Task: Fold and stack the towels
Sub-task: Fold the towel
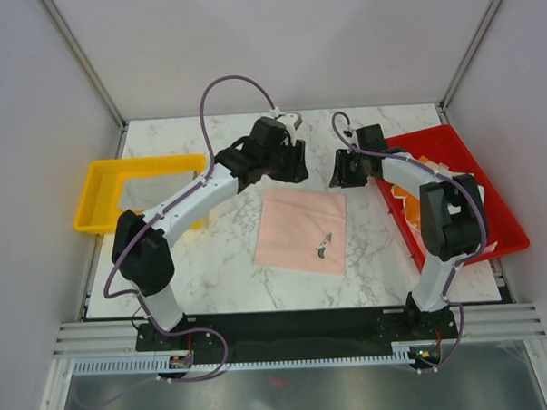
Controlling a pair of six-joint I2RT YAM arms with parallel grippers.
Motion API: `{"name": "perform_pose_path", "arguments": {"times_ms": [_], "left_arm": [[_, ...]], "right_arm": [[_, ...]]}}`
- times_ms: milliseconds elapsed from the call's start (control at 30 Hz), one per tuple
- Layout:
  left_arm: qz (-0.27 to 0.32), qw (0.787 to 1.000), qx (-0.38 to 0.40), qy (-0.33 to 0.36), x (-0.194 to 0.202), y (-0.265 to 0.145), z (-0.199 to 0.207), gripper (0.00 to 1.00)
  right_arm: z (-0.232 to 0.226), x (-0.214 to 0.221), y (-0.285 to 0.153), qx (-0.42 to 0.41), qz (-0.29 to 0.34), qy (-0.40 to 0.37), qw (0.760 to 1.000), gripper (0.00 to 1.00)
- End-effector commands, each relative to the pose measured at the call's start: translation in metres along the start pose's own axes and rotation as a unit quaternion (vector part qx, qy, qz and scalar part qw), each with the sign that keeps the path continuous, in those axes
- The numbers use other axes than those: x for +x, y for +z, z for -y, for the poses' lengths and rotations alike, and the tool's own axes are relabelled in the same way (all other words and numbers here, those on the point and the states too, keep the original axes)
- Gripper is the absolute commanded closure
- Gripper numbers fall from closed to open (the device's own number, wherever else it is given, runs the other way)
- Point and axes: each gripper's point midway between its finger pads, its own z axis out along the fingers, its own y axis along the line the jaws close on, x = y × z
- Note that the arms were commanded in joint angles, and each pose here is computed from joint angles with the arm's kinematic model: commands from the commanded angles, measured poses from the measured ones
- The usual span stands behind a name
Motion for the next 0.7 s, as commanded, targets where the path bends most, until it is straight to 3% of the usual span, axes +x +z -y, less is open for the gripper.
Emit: {"name": "perform_pose_path", "arguments": {"times_ms": [0, 233, 667], "left_arm": [[-0.048, 0.994, -0.035, 0.089, 0.012, 0.018, -0.062, 0.46], [-0.096, 0.994, -0.039, 0.044, 0.021, 0.052, -0.163, 0.49], [-0.153, 0.987, 0.005, 0.049, 0.056, 0.079, -0.19, 0.49]], "right_arm": [[-0.008, -0.023, -0.018, -0.03, 0.012, -0.036, 0.999, 0.5], [-0.001, -0.014, -0.009, -0.054, -0.036, -0.054, 0.996, 0.49], [0.024, 0.023, 0.007, -0.049, -0.115, -0.057, 0.991, 0.53]]}}
